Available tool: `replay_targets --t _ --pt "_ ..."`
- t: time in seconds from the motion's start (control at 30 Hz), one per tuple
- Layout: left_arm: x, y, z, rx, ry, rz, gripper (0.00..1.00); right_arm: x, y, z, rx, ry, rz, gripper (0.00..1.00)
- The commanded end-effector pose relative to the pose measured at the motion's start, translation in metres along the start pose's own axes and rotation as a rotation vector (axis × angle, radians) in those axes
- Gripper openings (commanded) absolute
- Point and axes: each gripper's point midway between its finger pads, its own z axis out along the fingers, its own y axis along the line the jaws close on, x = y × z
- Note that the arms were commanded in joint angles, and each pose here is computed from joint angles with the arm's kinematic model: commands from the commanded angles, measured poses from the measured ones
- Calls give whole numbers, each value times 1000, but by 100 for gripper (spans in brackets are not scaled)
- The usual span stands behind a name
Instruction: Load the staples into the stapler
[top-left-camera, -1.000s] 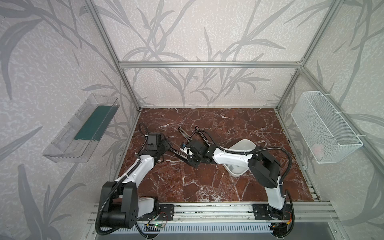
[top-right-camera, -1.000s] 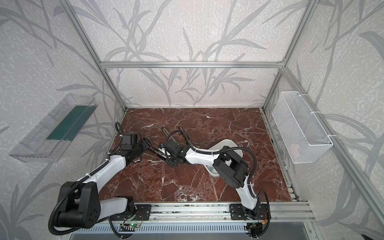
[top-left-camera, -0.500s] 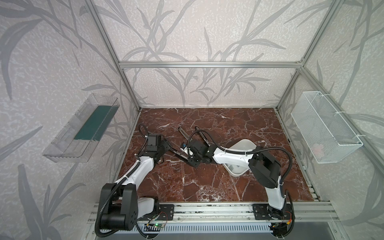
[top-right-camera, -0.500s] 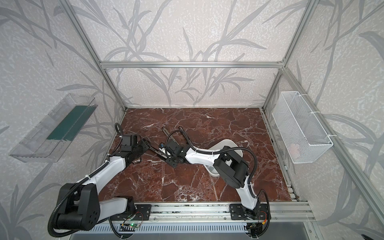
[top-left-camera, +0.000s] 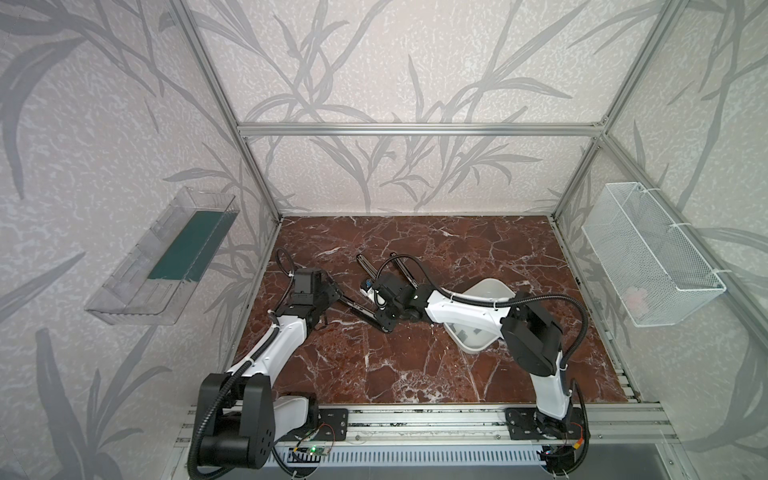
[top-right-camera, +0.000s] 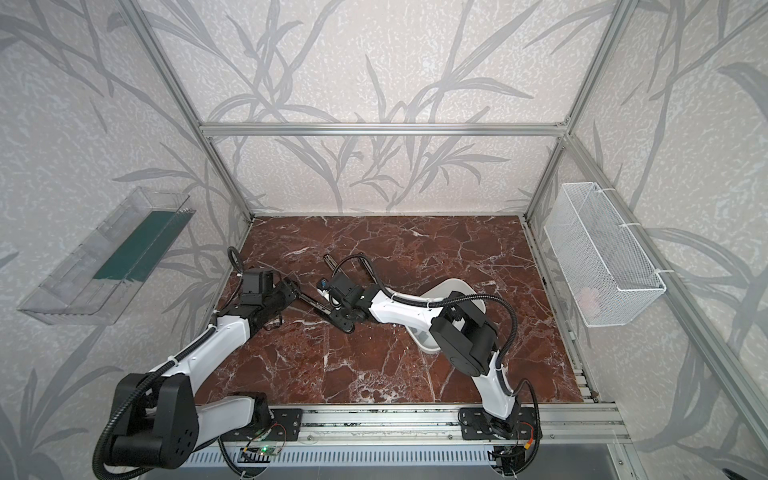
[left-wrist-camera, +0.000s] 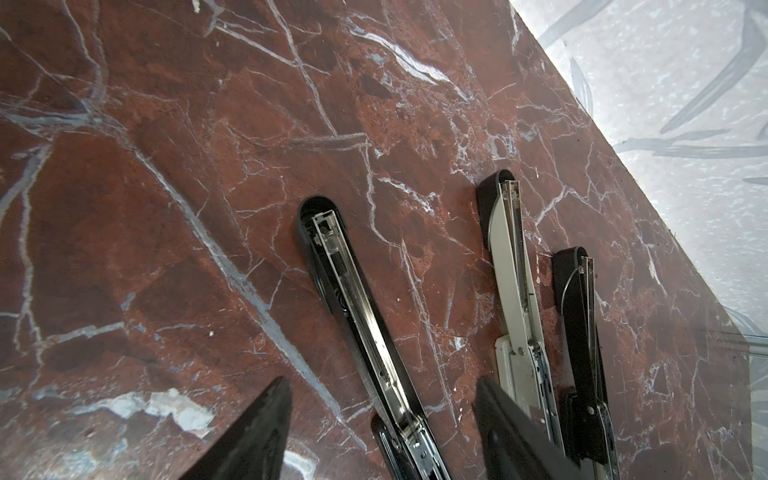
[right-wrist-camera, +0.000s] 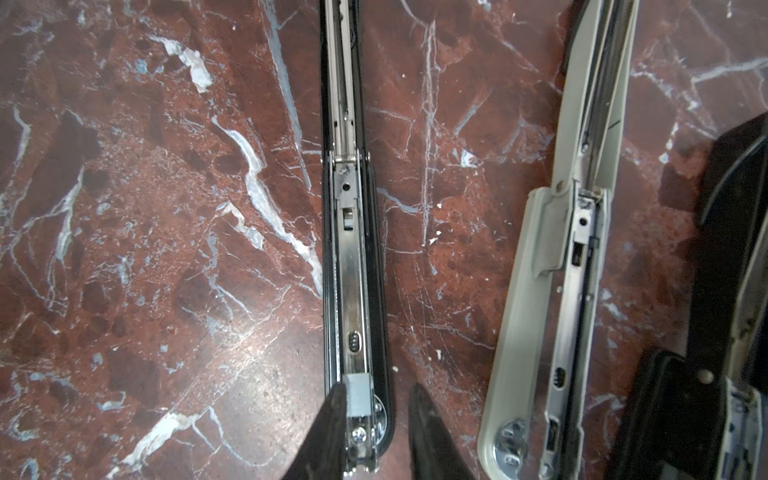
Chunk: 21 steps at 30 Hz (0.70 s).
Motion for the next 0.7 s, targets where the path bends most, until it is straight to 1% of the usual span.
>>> replay_targets --t 0.0,0.17,0.23,0.33,0.43,0.5,0.67 --pt "5 12 1 -35 -8 -6 71 -2 -3 0 8 12 10 28" --pt "12 17 8 -39 -2 -29 71 8 10 -3 -68 6 -49 38" --pt "15 19 13 -43 11 -34 72 17 11 -4 -67 11 -58 43" --pt "23 16 21 -5 31 -53 72 31 10 -4 -68 12 -57 49" --pt "28 15 27 33 29 -71 73 40 16 -3 -98 -8 -63 51" --pt "26 14 28 44 12 -62 75 42 19 0 -110 -16 -61 51" --pt "13 10 26 74 -72 -6 76 37 14 9 -74 -37 -58 47"
